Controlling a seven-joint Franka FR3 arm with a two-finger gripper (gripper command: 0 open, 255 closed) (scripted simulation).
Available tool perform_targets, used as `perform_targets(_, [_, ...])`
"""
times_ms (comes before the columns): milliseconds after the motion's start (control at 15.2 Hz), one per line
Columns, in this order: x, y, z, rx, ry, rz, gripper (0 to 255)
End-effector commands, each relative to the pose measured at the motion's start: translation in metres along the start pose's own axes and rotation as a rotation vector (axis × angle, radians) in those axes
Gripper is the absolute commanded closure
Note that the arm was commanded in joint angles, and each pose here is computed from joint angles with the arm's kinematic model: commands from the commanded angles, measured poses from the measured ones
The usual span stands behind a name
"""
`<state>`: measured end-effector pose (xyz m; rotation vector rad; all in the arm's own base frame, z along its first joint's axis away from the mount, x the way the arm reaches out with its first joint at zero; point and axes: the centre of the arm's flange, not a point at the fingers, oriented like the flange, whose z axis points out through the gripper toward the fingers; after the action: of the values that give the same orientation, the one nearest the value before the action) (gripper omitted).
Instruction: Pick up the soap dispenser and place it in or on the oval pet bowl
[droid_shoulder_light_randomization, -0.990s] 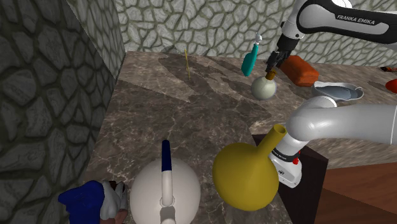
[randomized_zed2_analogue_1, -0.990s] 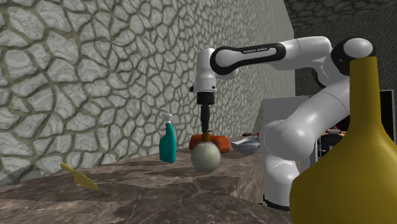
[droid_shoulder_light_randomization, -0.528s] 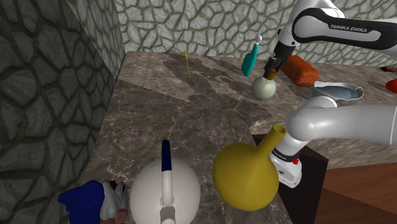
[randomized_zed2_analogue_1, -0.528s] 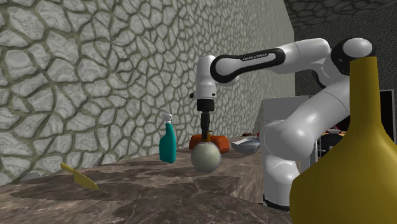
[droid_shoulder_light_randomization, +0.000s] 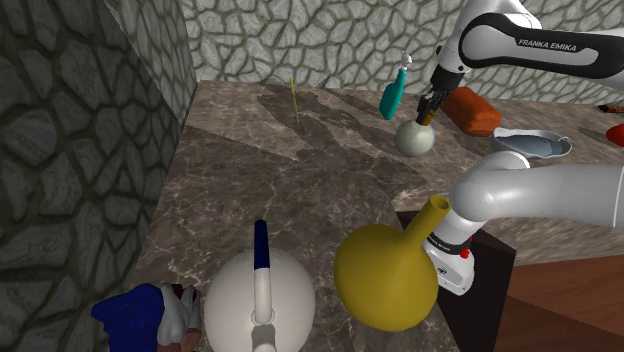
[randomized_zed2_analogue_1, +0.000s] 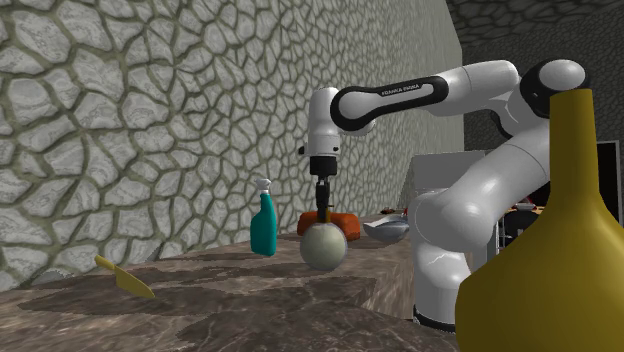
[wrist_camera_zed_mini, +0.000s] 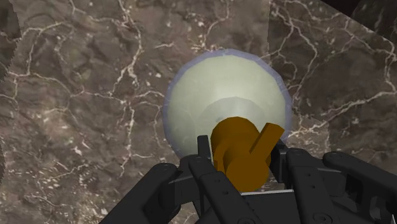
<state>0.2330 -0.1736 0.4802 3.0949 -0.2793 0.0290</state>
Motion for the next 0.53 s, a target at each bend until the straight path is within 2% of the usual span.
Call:
perform_targets(0, [0.0000, 0.0000, 0.0001, 0.000, 0.000, 0.000, 255])
perform_targets(462, [0.0001, 0.0001, -0.0051, 0.000, 0.000, 0.000, 255])
